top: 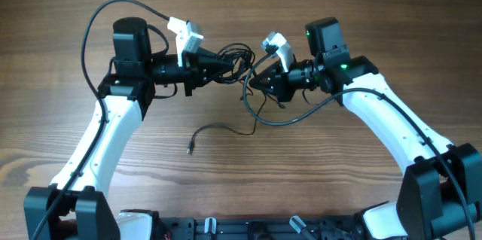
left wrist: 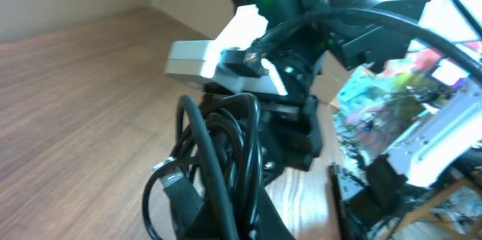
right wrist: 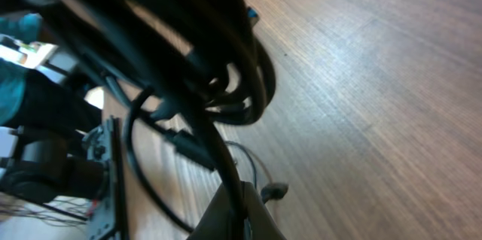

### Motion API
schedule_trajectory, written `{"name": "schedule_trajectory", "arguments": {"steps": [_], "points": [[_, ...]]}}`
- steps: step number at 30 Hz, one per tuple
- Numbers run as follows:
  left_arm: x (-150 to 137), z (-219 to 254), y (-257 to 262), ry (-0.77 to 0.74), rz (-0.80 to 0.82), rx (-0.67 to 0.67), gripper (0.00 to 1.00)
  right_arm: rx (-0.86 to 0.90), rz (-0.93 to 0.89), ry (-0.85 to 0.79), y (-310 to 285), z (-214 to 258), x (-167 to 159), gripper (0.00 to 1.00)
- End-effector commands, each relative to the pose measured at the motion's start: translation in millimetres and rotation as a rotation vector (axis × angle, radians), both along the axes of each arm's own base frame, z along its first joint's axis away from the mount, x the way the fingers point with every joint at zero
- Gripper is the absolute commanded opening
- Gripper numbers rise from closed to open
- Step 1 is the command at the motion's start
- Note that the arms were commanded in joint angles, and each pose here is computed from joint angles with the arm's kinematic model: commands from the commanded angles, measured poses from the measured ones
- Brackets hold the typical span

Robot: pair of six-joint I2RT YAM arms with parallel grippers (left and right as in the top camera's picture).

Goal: Untangle cables

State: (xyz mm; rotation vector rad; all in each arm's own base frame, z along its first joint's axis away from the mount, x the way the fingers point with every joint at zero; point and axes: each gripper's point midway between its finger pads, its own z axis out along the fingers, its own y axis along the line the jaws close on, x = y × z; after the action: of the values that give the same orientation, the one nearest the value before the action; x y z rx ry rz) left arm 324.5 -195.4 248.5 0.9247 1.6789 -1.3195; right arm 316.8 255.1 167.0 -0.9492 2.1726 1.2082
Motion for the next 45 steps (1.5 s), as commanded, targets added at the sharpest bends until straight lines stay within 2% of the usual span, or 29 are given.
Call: {"name": "schedule_trajectory", "arguments": {"steps": [1,6,11,12,13,14,16,17,19,23,27,31,33,34,35,37,41,43,45], "points": [[16,-1,6,-0.070,0.085,0.059,0.04,0.066,-0.005,0.045,-10,15,-2,0.05],[36,-13,16,-0.074,0.210,0.138,0.04,0.085,-0.047,0.044,-29,35,-5,0.05],[40,-14,17,-0.053,0.236,0.144,0.04,0.091,-0.042,0.060,-31,42,-14,0.06],[40,-14,17,-0.039,0.239,0.140,0.04,0.091,-0.043,0.066,-30,42,-15,0.17],[40,-14,17,-0.021,0.243,0.135,0.04,0.091,-0.045,0.068,-30,42,-14,0.51],[39,-14,17,-0.004,0.245,0.130,0.04,0.092,-0.045,0.065,-30,42,-14,0.71],[40,-14,17,0.003,0.248,0.129,0.04,0.098,-0.039,0.063,-26,44,-15,0.88],[40,-14,17,0.007,0.249,0.127,0.04,0.097,-0.027,0.054,-22,44,-16,0.91],[40,-14,17,0.040,0.257,0.116,0.04,0.060,0.013,-0.002,-11,40,-21,0.91],[39,-12,16,0.098,0.264,0.093,0.04,-0.132,0.003,-0.133,11,11,-17,0.90],[32,-8,12,0.102,0.215,0.069,0.04,-0.273,-0.037,-0.250,32,-17,0,0.81],[26,-5,9,0.105,0.174,0.049,0.04,-0.393,-0.213,-0.269,24,-42,34,0.49],[26,-5,9,0.106,0.175,0.049,0.04,-0.410,-0.231,-0.248,20,-47,35,0.18],[26,-5,9,0.105,0.175,0.049,0.04,-0.415,-0.234,-0.238,18,-48,34,0.06],[26,-5,9,0.105,0.176,0.050,0.04,-0.418,-0.243,-0.219,16,-47,32,0.04],[26,-5,9,0.104,0.176,0.050,0.04,-0.407,-0.230,-0.189,15,-42,22,0.05],[28,-6,10,0.104,0.187,0.055,0.04,-0.329,-0.136,-0.182,19,-11,-7,0.24],[30,-8,11,0.108,0.203,0.064,0.06,-0.324,-0.116,-0.218,13,5,-17,0.40],[30,-8,11,0.110,0.203,0.065,0.08,-0.308,-0.107,-0.266,10,21,-21,0.63]]}}
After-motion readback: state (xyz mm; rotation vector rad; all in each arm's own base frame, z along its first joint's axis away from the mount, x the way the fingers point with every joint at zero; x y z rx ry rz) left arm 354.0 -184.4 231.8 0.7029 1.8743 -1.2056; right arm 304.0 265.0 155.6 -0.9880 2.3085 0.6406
